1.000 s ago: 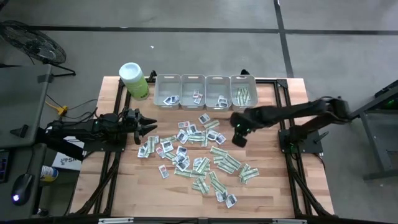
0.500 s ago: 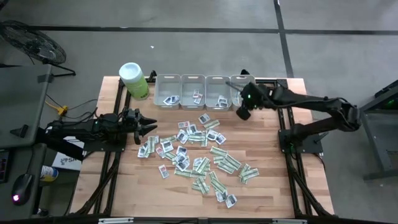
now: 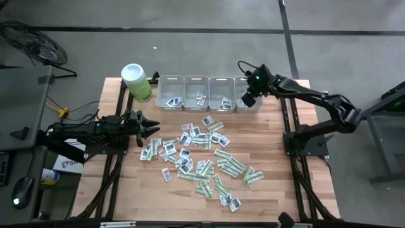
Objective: Pick & Place First Aid Supplies
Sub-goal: Put the bandage into the right gray bin
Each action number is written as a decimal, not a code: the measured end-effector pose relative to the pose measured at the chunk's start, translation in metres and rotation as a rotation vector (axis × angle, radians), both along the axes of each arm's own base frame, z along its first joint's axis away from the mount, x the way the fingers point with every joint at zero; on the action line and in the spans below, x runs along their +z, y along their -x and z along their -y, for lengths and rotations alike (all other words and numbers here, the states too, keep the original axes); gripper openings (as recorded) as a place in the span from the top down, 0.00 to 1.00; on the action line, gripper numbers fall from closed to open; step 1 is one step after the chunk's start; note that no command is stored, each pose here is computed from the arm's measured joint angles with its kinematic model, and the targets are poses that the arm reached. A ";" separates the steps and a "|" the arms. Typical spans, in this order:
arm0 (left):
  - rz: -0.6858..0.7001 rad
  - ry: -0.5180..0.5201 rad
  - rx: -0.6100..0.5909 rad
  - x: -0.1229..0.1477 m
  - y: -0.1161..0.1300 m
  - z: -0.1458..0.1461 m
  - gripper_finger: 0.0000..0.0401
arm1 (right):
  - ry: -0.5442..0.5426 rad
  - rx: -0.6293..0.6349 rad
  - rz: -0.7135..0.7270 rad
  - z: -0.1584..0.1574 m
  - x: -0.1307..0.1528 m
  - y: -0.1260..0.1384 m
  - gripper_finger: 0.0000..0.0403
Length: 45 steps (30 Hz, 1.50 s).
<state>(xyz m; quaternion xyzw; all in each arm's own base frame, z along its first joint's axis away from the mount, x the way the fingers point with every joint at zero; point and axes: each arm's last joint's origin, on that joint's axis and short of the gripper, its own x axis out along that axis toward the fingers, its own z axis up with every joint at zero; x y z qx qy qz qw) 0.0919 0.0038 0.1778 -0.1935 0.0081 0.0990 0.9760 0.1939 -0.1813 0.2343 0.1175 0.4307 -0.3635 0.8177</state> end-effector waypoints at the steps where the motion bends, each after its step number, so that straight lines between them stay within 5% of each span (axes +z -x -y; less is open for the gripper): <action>1: 0.000 0.000 0.000 0.000 0.000 0.000 0.63 | -0.009 -0.001 -0.005 0.003 -0.004 0.000 1.00; 17: 0.000 0.000 0.000 0.000 0.000 0.000 0.63 | -0.092 0.003 -0.019 0.021 -0.031 -0.007 0.98; 29: 0.000 0.000 0.000 0.000 0.000 0.000 0.63 | -0.100 -0.035 -0.015 0.021 -0.030 -0.005 0.73; 37: 0.000 0.000 0.000 0.000 0.000 0.000 0.63 | -0.166 -0.141 -0.042 0.006 0.001 0.010 0.65; 45: 0.000 0.000 0.000 0.000 0.000 0.000 0.63 | -0.387 -0.092 0.018 -0.040 0.034 0.016 0.65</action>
